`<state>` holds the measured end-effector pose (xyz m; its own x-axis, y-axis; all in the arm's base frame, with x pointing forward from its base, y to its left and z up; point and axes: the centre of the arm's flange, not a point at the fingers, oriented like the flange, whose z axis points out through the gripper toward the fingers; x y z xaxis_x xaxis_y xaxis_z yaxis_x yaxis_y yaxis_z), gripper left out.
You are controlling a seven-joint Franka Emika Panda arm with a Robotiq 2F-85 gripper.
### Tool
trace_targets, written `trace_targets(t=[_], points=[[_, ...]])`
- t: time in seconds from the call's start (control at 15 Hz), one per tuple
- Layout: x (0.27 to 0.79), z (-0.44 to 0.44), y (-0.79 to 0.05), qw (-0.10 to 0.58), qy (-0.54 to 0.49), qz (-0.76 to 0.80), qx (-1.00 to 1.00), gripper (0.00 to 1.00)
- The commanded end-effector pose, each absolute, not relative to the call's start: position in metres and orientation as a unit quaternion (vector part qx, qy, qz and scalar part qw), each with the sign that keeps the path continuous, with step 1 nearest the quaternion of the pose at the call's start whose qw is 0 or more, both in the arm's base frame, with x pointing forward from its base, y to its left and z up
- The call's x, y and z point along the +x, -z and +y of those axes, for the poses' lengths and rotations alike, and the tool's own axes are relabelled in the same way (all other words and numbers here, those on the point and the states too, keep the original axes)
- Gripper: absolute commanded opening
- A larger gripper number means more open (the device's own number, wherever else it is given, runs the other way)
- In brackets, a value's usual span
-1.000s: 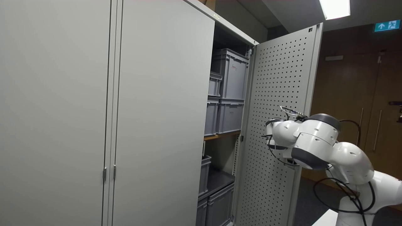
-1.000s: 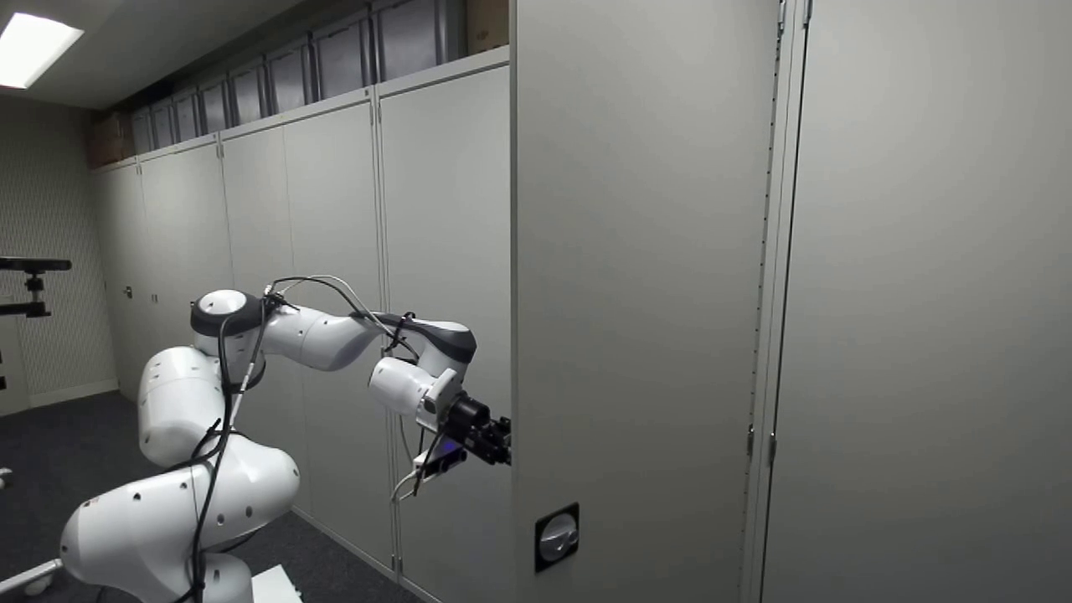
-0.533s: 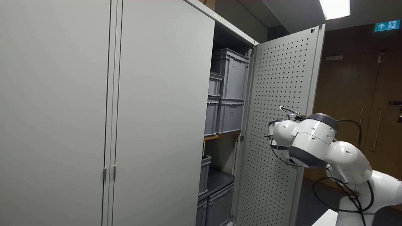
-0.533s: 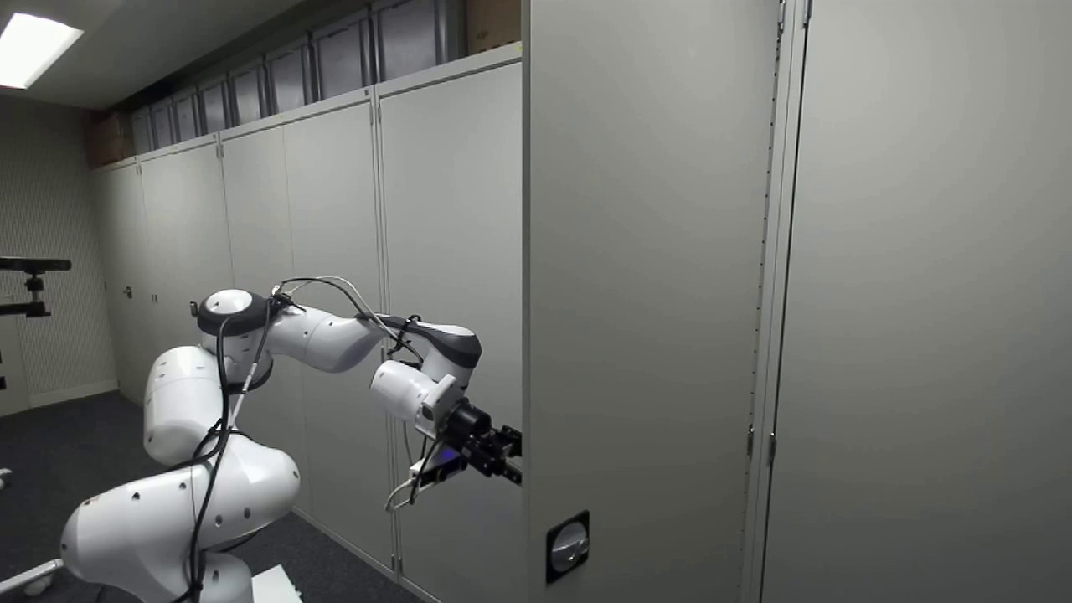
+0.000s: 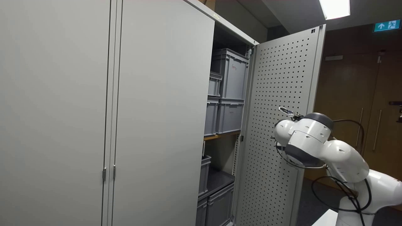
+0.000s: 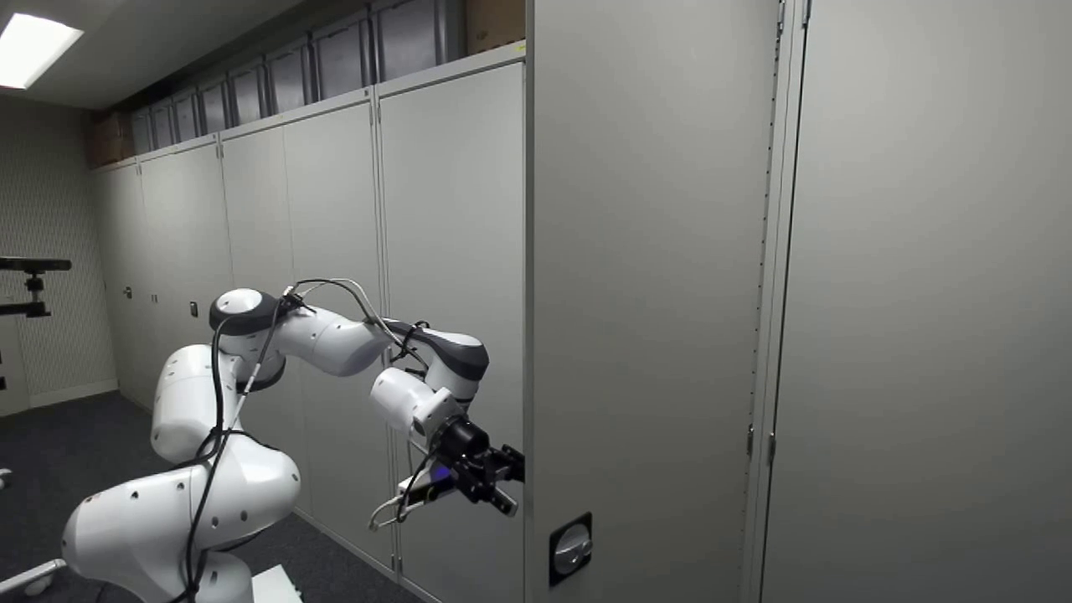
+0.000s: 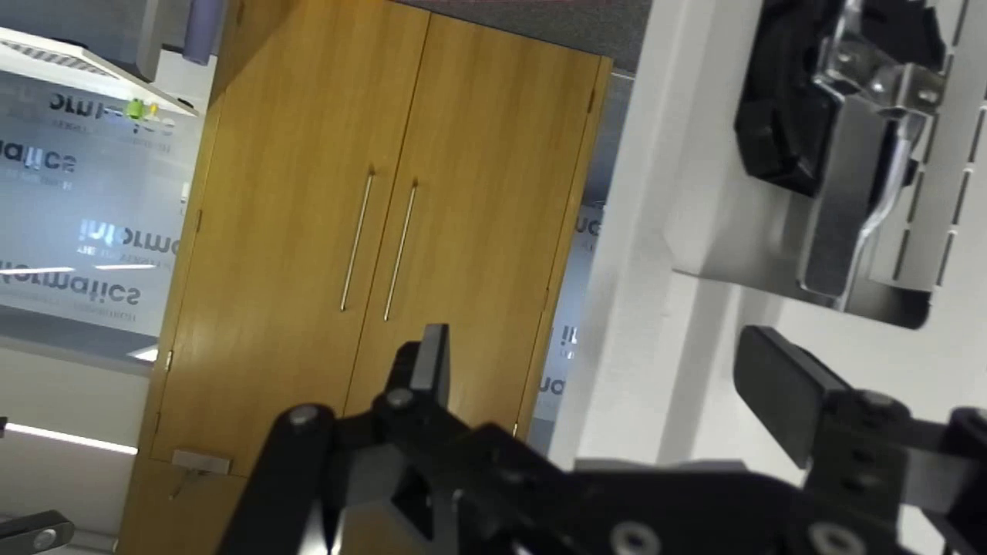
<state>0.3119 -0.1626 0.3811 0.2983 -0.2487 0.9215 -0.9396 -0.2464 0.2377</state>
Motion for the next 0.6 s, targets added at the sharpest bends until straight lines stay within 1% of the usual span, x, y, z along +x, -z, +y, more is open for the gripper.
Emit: trace_targets(t=[0.0, 0.53], points=[[0.336, -0.108, -0.425, 0.434, -0.377, -0.458, 0.678, 1.00], [0.322, -0.119, -0.425, 0.439, -0.363, -0.474, 0.672, 1.00]])
